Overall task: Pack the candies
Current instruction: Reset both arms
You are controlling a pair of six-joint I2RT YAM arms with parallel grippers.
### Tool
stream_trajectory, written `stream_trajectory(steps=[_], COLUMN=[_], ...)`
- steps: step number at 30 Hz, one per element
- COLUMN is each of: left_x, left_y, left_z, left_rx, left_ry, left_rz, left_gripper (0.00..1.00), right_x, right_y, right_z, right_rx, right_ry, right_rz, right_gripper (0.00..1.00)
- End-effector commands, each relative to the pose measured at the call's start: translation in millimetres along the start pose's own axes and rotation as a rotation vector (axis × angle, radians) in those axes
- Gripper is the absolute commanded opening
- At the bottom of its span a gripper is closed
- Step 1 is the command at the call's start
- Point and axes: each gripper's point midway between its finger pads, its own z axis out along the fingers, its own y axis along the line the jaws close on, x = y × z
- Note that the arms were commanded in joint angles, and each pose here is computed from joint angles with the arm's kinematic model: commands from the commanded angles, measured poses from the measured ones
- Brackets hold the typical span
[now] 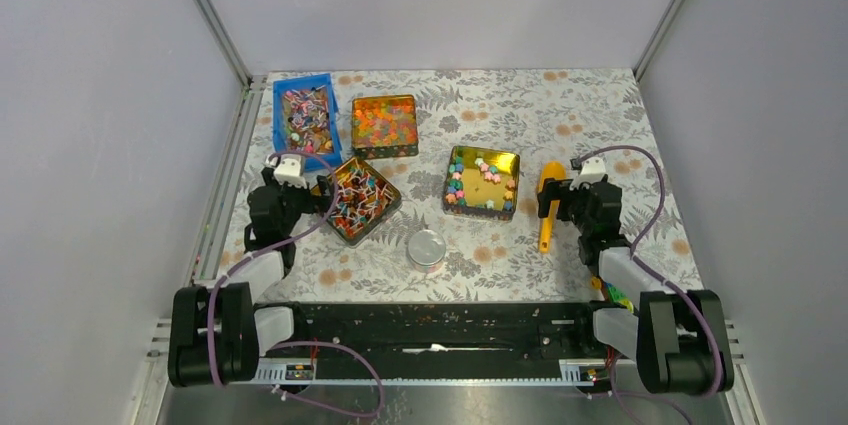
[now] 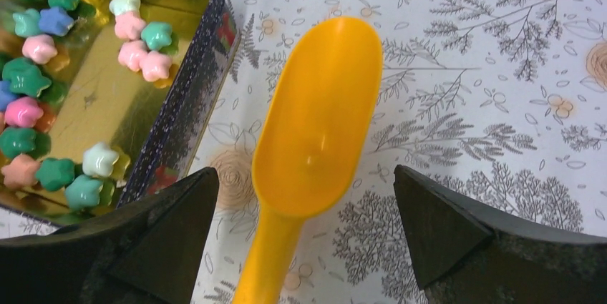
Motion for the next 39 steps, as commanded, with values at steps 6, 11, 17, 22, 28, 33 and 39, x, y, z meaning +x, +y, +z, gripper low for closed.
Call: stream_trajectory(steps=[6,11,17,22,28,33,39], left_x=[-29,-37,-29,-25,-24,-23,-23], left_y=[-19,-3,-2,-5,11,11,12], left_z=[18,16,26,17,29,30,31], left_rx=[0.168,0.055,-0.045,-0.123,-0.183,-0.179,-0.172], left_ry=[-0.074,-0.190,-0.208,-0.216,-0.158,-0.157,-0.153], left_rz=[0.058,-0.023,0.024,0.037,0.006,0.006,-0.030], left_gripper=[0.99,0.99,0.99,0.99,0.99,0.99,0.99], right_x=[-50,-52,-51,-53,-52,-53,-53], right_y=[11,-10,-11,-12,-11,-11,-11], right_z=[37,39,39,38,38,39,39], right_rx=[-0.131,-0.071,-0.070,-0.064,-0.065,-0.065,-0.065], right_ry=[-0.165,-0.161,-0.158,-0.167,-0.167,-0.168,-0.168], right_rz=[-0.088,-0.012,-0.010,-0.007,-0.006,-0.006,-0.006], right_gripper=[0.99,1.00,1.00,0.99,1.00,0.99,1.00])
